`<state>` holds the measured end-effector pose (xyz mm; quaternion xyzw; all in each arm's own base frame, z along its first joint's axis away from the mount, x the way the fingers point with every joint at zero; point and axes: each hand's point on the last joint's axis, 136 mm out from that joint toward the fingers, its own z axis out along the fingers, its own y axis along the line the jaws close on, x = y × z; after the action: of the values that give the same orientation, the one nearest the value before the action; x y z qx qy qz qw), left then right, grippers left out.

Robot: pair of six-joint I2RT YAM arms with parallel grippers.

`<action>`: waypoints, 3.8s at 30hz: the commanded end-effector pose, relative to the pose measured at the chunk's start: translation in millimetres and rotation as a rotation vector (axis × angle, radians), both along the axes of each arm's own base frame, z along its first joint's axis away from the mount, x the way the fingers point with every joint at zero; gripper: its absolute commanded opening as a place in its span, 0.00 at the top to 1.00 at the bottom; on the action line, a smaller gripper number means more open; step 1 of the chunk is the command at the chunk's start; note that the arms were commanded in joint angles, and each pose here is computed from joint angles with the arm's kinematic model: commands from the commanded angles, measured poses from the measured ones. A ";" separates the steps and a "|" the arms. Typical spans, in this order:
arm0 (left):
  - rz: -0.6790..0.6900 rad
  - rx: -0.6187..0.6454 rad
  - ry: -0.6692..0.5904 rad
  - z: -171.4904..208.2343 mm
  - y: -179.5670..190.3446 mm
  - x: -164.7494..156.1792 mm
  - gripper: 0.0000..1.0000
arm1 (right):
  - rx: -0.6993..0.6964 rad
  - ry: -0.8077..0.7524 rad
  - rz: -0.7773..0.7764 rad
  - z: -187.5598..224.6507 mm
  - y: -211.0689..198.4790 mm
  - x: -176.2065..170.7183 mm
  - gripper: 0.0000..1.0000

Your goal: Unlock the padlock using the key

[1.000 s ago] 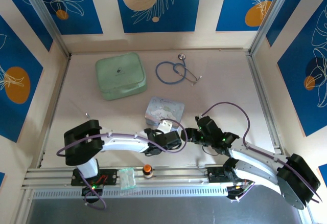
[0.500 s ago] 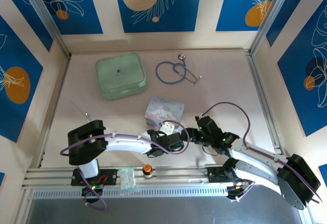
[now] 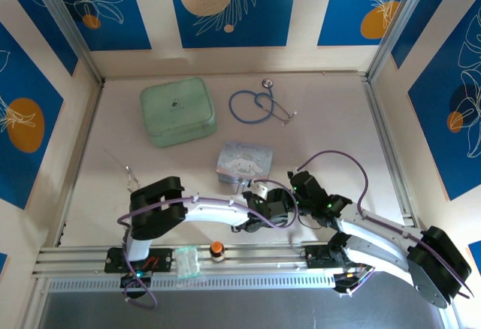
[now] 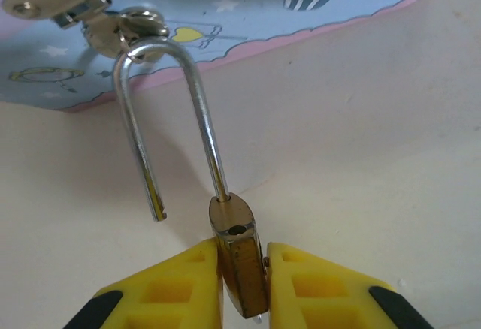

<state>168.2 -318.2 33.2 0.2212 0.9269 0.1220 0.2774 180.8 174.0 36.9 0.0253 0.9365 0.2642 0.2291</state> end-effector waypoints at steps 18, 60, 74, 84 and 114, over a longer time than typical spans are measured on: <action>-0.047 -0.190 0.005 41.5 -12.2 -20.8 0.64 | 0.026 0.011 -0.036 1.7 -8.6 -7.6 0.24; 0.193 -0.723 -0.038 77.9 100.9 27.0 0.01 | -0.253 0.083 0.210 -19.2 126.9 6.2 0.51; 0.182 -0.690 -0.058 77.1 99.6 32.2 0.01 | -0.191 0.170 0.188 -36.7 122.7 -16.1 0.74; -0.011 -0.532 -0.161 104.4 86.6 54.5 0.01 | -0.099 0.198 0.141 -40.7 99.2 -23.7 0.85; -0.713 0.185 0.034 28.5 12.4 87.5 0.40 | 0.162 0.219 0.015 -43.0 31.1 -11.1 0.88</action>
<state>260.8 -316.2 80.4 0.5393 0.7805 0.0860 0.3041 193.1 239.6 40.5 -0.0067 0.8954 0.3996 0.1962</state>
